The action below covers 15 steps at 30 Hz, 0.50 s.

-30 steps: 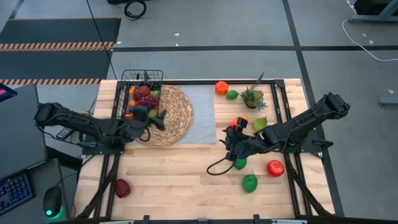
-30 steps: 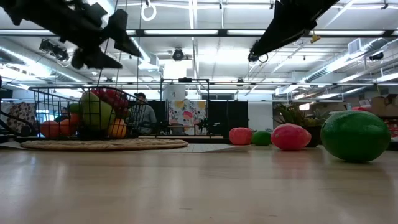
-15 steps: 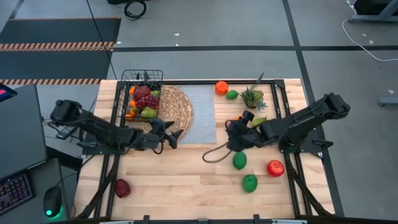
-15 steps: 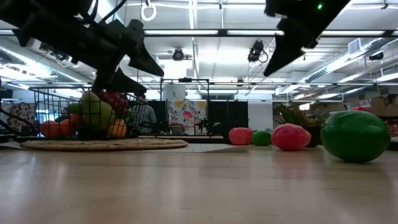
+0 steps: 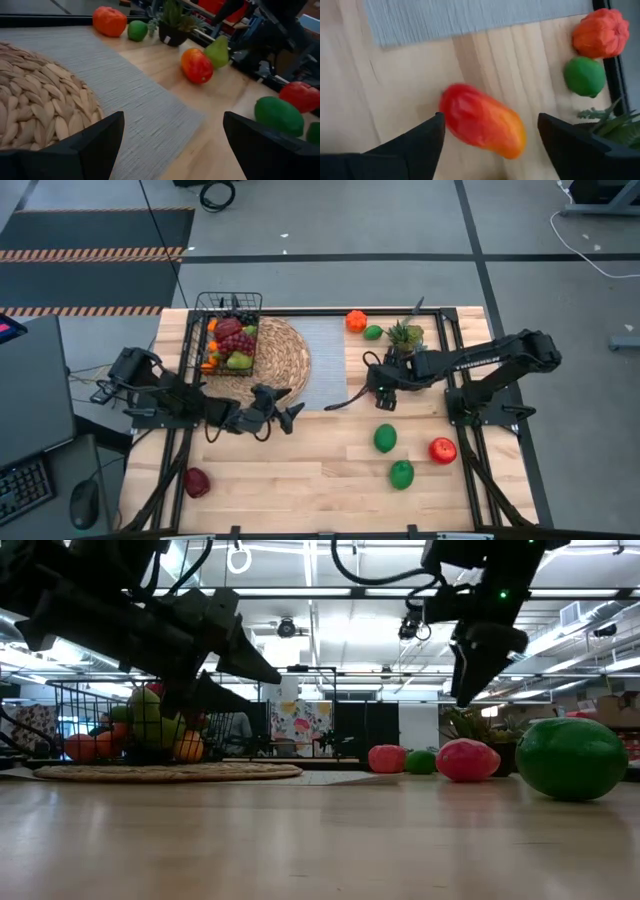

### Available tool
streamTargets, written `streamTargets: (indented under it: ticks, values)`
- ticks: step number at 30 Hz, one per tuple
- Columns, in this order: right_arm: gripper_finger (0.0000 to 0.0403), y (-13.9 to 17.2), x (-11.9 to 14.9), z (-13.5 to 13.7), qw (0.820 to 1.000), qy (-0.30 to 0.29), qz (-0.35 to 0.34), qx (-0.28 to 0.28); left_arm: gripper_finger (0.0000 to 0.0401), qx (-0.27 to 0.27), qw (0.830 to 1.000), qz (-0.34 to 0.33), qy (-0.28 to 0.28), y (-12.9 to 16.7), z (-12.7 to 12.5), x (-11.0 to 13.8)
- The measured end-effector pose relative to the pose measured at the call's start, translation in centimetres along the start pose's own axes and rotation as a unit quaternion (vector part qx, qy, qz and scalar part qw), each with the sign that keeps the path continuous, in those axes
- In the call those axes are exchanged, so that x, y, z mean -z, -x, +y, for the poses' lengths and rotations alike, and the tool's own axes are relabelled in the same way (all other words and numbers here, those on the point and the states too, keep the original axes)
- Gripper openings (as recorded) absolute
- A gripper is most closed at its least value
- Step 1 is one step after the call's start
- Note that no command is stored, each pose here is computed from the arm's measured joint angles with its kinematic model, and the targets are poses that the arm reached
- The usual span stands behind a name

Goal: Build produce basket
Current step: Put the red mango into the wire basket

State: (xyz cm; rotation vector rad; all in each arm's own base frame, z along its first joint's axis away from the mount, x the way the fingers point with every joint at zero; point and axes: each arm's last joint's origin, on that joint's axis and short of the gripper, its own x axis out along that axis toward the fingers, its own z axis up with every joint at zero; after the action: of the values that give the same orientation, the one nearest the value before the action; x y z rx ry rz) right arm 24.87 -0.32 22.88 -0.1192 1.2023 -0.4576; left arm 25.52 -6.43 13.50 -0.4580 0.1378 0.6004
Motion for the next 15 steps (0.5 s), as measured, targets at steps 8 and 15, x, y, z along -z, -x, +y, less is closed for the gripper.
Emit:
streamTargets:
  ticks: [8, 15]
  values:
    - [0.0372, -2.6, 1.6, -0.5, 0.995, 0.092, 0.042, 0.008, 0.0345, 0.004, 1.0, -0.005, -0.001, 0.0, -0.1, -0.2]
    - [0.0382, -5.2, 3.0, 0.2, 0.988, 0.151, 0.008, -0.008, 0.0345, 0.006, 1.0, -0.008, -0.009, 0.0, -0.1, -0.2]
